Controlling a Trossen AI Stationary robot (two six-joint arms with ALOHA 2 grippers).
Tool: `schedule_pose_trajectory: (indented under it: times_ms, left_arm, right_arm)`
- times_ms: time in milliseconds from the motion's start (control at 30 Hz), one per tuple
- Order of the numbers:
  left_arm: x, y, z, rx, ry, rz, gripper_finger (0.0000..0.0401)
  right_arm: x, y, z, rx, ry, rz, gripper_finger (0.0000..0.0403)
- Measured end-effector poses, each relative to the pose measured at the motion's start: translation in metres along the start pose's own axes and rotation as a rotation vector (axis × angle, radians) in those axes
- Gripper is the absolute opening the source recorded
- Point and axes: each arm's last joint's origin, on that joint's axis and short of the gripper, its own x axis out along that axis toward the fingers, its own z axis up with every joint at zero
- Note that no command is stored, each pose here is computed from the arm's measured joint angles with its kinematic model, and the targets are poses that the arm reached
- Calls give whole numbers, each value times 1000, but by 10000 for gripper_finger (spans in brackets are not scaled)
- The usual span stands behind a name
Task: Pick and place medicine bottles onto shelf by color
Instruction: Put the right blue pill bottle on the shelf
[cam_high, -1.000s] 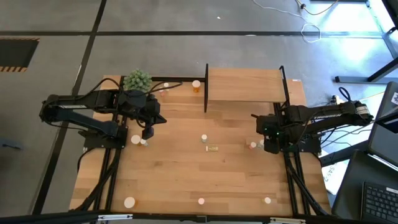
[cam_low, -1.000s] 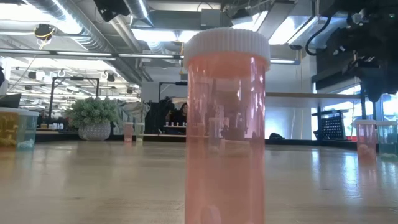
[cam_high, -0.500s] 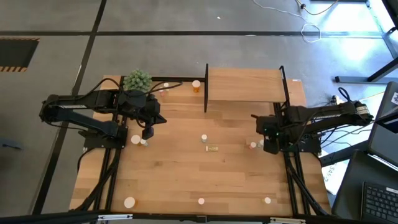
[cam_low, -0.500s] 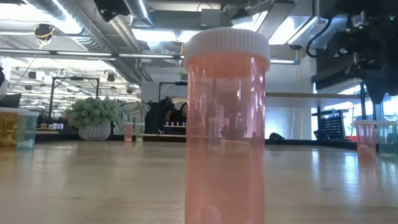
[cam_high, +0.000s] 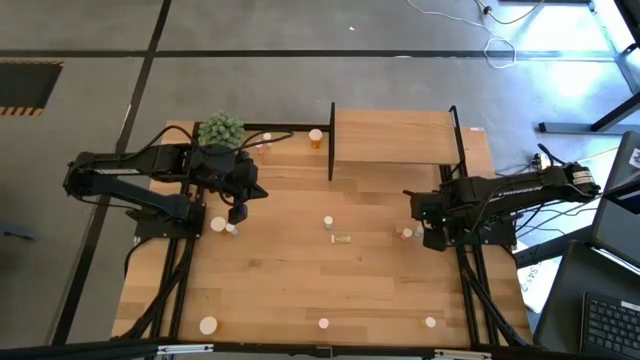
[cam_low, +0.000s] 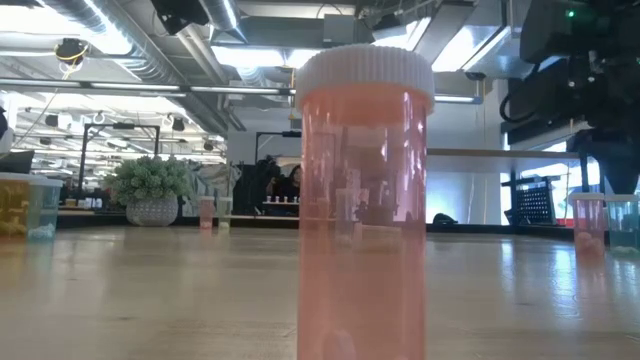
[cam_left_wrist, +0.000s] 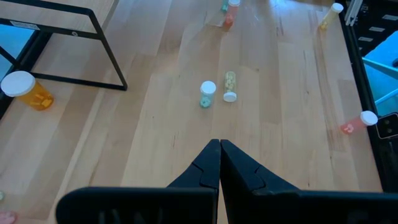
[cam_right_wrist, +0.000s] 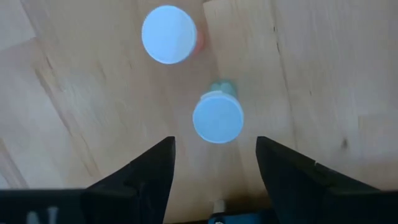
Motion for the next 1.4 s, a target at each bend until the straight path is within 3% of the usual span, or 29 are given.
schedule_pose_trajectory:
  times_ms: [633, 900, 1400]
  left_arm:
    - [0, 0, 0, 0, 0, 0, 0]
    - [0, 0, 0, 0, 0, 1, 0]
    - [0, 0, 0, 0, 0, 0, 0]
  right_arm:
    - [1, 1, 5, -2, -57, -9, 226]
    - [12, -1, 4, 103, -21, -23, 226]
    - [17, 0, 8, 94, -69, -3, 226]
